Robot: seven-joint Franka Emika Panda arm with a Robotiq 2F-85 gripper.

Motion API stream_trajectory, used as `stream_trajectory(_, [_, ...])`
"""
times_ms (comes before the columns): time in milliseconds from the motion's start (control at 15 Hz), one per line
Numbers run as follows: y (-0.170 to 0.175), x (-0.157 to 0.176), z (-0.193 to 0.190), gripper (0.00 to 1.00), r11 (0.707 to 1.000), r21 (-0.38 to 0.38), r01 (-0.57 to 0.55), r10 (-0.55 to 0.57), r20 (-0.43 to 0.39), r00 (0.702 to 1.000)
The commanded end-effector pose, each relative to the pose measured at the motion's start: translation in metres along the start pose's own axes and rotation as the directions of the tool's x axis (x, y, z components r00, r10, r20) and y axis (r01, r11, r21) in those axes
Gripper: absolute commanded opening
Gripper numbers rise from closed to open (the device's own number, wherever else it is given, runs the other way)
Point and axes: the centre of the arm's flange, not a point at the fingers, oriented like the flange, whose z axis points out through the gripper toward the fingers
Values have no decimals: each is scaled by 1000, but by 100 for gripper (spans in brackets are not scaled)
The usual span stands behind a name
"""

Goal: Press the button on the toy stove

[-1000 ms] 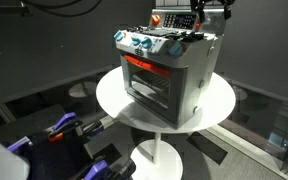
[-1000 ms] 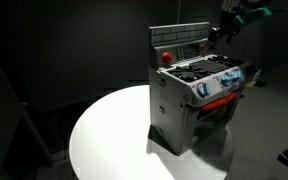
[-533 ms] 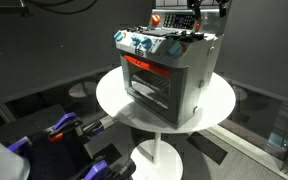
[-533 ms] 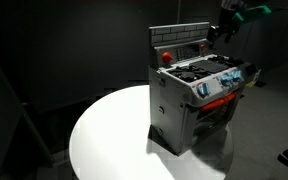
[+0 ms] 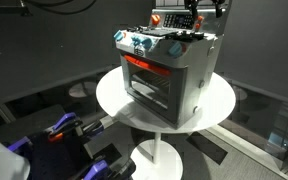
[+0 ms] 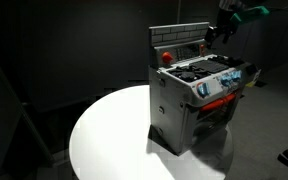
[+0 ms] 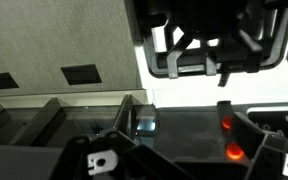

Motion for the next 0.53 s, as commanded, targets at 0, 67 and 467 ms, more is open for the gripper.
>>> stream_trajectory(0, [-3,9,-3,100,1000,3,-4,4,5,1000])
stream_trajectory(67, [-3,10,-2,100,1000,3,-4,4,4,1000])
stream_trajectory(467, [-6,16,2,100,1000,0,-5,5,1,1000])
